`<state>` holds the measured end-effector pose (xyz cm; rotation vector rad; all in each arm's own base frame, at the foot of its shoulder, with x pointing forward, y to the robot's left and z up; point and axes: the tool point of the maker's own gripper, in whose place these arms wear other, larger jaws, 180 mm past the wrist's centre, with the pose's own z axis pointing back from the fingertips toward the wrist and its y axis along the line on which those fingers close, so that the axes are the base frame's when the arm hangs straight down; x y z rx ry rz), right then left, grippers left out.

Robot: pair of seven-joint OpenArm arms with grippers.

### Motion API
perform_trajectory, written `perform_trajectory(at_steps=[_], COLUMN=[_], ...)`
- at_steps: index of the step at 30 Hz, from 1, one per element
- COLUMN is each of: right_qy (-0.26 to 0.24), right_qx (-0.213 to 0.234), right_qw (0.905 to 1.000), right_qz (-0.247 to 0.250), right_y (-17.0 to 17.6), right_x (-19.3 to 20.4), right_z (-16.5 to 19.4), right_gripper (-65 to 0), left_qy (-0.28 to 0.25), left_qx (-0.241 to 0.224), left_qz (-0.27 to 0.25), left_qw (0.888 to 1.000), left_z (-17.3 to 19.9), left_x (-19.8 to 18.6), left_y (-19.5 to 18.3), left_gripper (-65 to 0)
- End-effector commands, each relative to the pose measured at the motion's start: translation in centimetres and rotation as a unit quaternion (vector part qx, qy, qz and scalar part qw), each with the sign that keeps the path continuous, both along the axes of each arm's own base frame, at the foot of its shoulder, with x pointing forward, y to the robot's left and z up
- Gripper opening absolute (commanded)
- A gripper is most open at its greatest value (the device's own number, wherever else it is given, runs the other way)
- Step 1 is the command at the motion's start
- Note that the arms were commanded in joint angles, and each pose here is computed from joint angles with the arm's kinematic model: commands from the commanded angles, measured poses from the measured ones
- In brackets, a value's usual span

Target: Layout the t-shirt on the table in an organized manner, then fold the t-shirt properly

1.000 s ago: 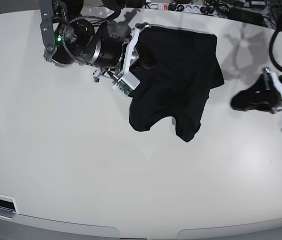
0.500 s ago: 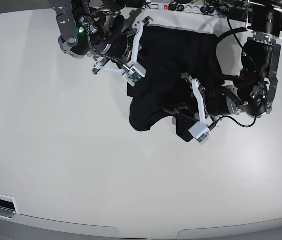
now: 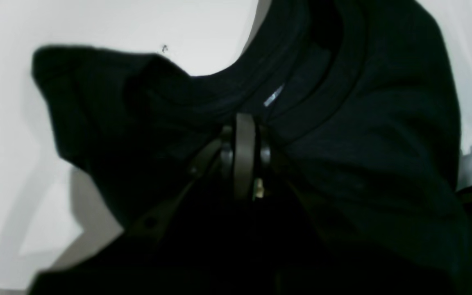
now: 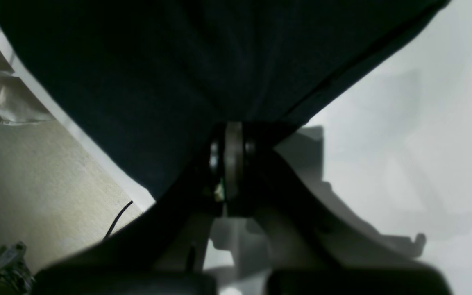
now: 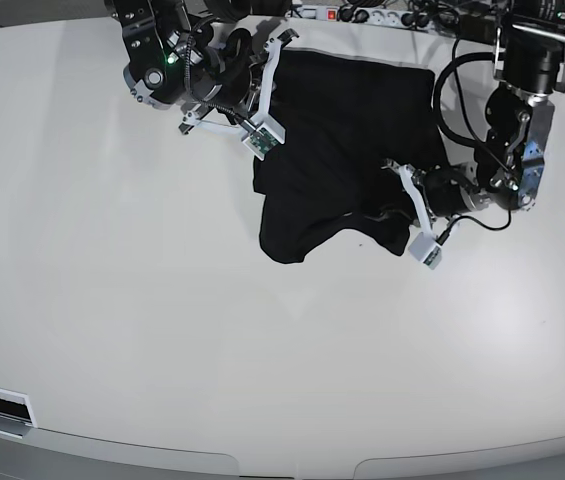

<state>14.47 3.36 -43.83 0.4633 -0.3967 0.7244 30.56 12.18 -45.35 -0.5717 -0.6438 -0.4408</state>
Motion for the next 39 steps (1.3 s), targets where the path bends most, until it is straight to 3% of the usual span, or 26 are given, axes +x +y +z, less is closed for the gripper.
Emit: perform_trajectory(at_steps=[1,10,14,17,22,25,28,32,34,39], right_qy=[-0.012,-0.021,-0.055,-0.103,-0.160,-0.164,-0.137,-0.131,-0.129,-0.138], right_qx=[0.011,0.022,0.088,0.121,0.167,0.210,0.236,0.207,0.180,0.114], right_qw=[0.9999,0.9995,0.9940,0.9866,0.9724,0.9622,0.9609,0.9696,0.9724,0.9639], right_qz=[0.000,0.011,0.035,0.039,0.030,0.055,0.049,-0.007,-0.073,-0.197], right_y=[0.4,0.7,2.5,3.0,3.0,3.6,3.3,0.1,-2.9,-11.1], right_x=[0.6,0.8,1.4,2.2,2.2,0.9,-0.1,1.0,2.6,4.1], right_z=[0.6,1.3,5.6,9.9,15.1,17.1,17.4,16.1,15.3,14.1], right_gripper=[-65.0,-65.0,-65.0,-65.0,-65.0,-65.0,-65.0,-65.0,-65.0,-65.0], left_qy=[-0.019,-0.117,-0.161,-0.170,-0.107,-0.064,-0.037,0.005,0.017,0.032], left_qx=[0.012,-0.018,-0.023,-0.056,-0.105,-0.086,-0.080,-0.076,-0.073,-0.056], left_qz=[-0.003,-0.072,-0.075,-0.060,-0.080,-0.085,-0.084,-0.079,-0.067,-0.027], left_qw=[1.000,0.990,0.984,0.982,0.985,0.990,0.993,0.994,0.995,0.998], left_z=[1.5,15.9,20.3,22.2,21.3,19.3,18.1,16.5,16.1,15.8], left_x=[1.6,6.2,5.3,3.6,-2.2,-5.4,-8.2,-11.5,-12.3,-13.8], left_y=[0.8,-0.1,1.4,3.3,4.4,4.9,5.0,5.2,5.9,8.3], left_gripper=[-65.0,-65.0,-65.0,-65.0,-65.0,-65.0,-65.0,-65.0,-65.0,-65.0])
